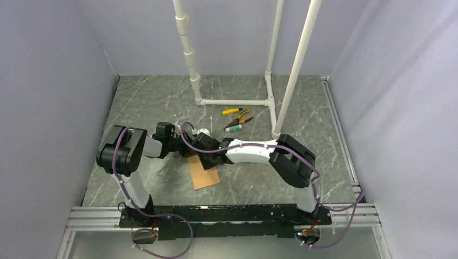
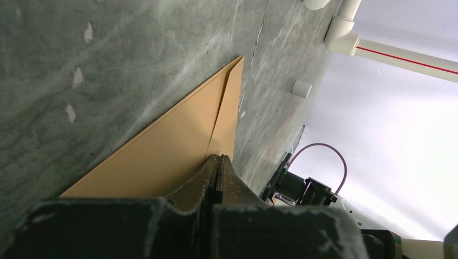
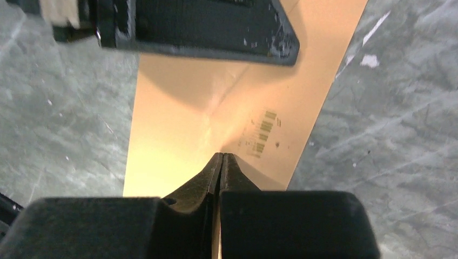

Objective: Place the letter into the envelope and seal it

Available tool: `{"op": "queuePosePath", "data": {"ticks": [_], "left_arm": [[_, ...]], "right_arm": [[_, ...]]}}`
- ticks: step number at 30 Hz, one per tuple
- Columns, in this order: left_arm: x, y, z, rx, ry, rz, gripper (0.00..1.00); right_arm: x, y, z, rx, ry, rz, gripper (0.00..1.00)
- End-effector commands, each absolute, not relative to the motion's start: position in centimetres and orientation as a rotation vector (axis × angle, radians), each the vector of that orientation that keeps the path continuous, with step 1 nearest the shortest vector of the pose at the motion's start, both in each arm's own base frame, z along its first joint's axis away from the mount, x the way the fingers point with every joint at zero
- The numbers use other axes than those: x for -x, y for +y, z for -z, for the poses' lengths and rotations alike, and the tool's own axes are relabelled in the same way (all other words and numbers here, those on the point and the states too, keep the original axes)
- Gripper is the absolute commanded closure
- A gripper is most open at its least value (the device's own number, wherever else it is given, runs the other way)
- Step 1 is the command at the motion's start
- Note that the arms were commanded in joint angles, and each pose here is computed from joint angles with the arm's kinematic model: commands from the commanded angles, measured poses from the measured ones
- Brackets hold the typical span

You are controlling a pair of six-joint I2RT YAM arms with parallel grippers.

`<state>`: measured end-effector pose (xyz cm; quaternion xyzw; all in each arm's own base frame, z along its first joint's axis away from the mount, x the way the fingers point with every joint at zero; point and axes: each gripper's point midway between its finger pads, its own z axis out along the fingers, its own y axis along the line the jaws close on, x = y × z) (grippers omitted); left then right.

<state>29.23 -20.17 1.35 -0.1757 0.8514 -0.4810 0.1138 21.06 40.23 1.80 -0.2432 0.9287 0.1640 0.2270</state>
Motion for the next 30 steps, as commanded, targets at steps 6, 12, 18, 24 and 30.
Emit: {"op": "queuePosePath", "data": {"ticks": [6,12,18,24,30], "left_arm": [[-27.2,-16.8,4.3,0.677,2.666,1.086,0.98],[-27.2,-16.7,4.2,0.666,2.671,1.077,0.97],[-27.0,-16.8,4.1,0.651,2.674,1.096,0.98],[-27.2,-17.0,3.9,0.642,2.673,1.113,0.98],[-27.4,-17.1,3.7,0.639,2.669,1.124,0.98]], "right_arm": [[-15.7,34.3,0.6,0.879,2.743,-0.27,0.97],[-16.4,33.8,-1.2,0.897,2.709,-0.207,0.97],[-20.2,38.3,-4.7,0.79,2.579,-0.345,0.96],[-24.7,41.3,-6.0,0.706,2.484,-0.384,0.96],[-24.7,42.3,-4.5,0.74,2.51,-0.397,0.95]]}}
